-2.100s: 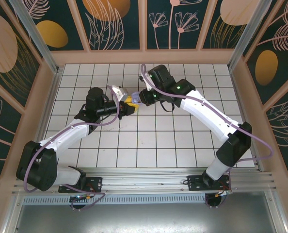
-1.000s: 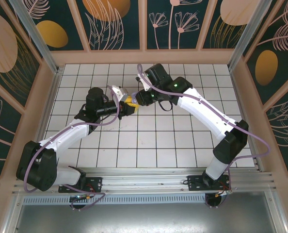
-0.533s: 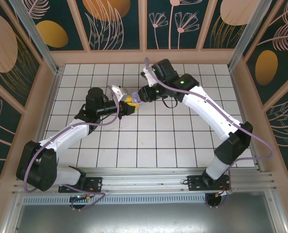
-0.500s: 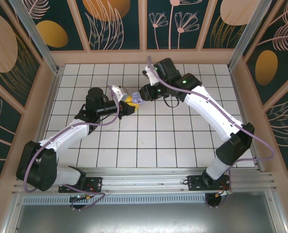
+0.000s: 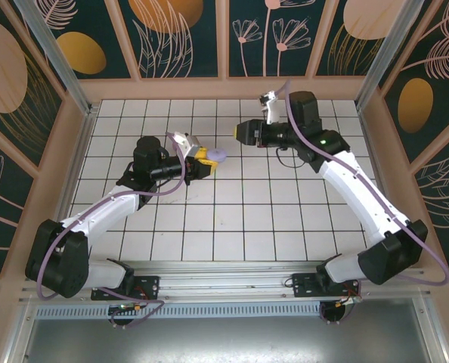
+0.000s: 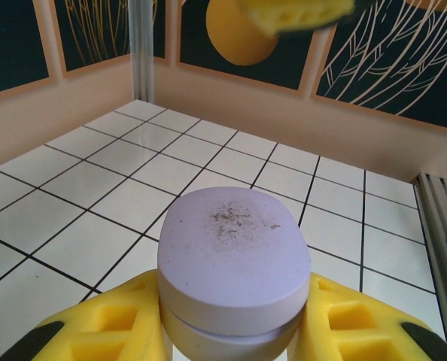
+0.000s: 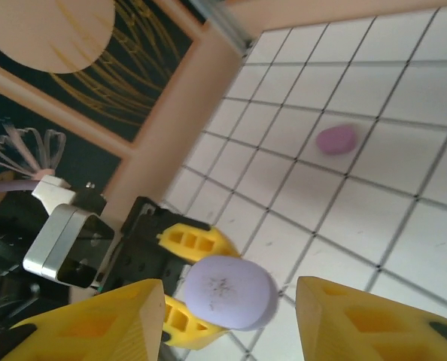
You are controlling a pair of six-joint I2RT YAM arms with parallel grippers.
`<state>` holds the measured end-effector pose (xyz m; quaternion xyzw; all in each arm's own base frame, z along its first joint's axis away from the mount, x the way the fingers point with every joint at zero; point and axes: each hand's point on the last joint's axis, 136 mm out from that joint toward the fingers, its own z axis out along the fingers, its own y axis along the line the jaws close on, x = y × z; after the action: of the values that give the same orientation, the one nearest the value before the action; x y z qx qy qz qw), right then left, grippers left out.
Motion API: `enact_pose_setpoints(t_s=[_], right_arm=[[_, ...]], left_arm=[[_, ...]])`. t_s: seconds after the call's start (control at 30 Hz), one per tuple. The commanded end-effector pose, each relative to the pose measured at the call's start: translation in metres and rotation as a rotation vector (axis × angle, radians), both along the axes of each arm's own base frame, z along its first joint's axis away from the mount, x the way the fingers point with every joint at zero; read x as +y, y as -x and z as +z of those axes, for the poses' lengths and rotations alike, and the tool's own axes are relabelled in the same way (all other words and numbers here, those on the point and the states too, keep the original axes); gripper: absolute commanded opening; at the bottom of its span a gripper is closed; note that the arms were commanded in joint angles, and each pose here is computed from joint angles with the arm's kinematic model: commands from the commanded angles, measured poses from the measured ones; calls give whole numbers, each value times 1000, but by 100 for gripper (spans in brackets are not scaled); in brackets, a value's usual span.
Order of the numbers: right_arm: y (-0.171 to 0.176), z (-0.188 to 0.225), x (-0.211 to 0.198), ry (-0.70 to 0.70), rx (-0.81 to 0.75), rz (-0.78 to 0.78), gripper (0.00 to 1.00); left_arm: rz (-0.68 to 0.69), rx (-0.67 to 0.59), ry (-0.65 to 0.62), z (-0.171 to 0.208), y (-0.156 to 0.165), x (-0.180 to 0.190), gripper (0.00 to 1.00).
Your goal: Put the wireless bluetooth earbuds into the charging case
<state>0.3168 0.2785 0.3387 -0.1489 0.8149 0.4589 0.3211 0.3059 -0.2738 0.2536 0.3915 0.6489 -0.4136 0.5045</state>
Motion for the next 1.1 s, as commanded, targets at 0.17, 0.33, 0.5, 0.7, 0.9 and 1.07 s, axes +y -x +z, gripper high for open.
enact_pose_setpoints(t_s=[0.17,0.33,0.5,0.7,0.9,1.07], right_arm=[[12,-11,26,-169,133,97,57],[14,-30,34,-177,223,106,61],[19,-39,46,-210,289,152,61],[21,-41,54,-249,336,185,56],[23,-43,57,-287,368,205,38],[24,-43,57,-297,377,205,25]], left_arm=[[-44,-80,113,44,8,-4,0],[-57,-90,151,53,9,-5,0],[-65,-82,162,54,8,-7,0],[-68,-75,162,51,10,-6,0],[-51,-61,133,41,11,-4,0],[-16,-49,107,34,7,-1,17]])
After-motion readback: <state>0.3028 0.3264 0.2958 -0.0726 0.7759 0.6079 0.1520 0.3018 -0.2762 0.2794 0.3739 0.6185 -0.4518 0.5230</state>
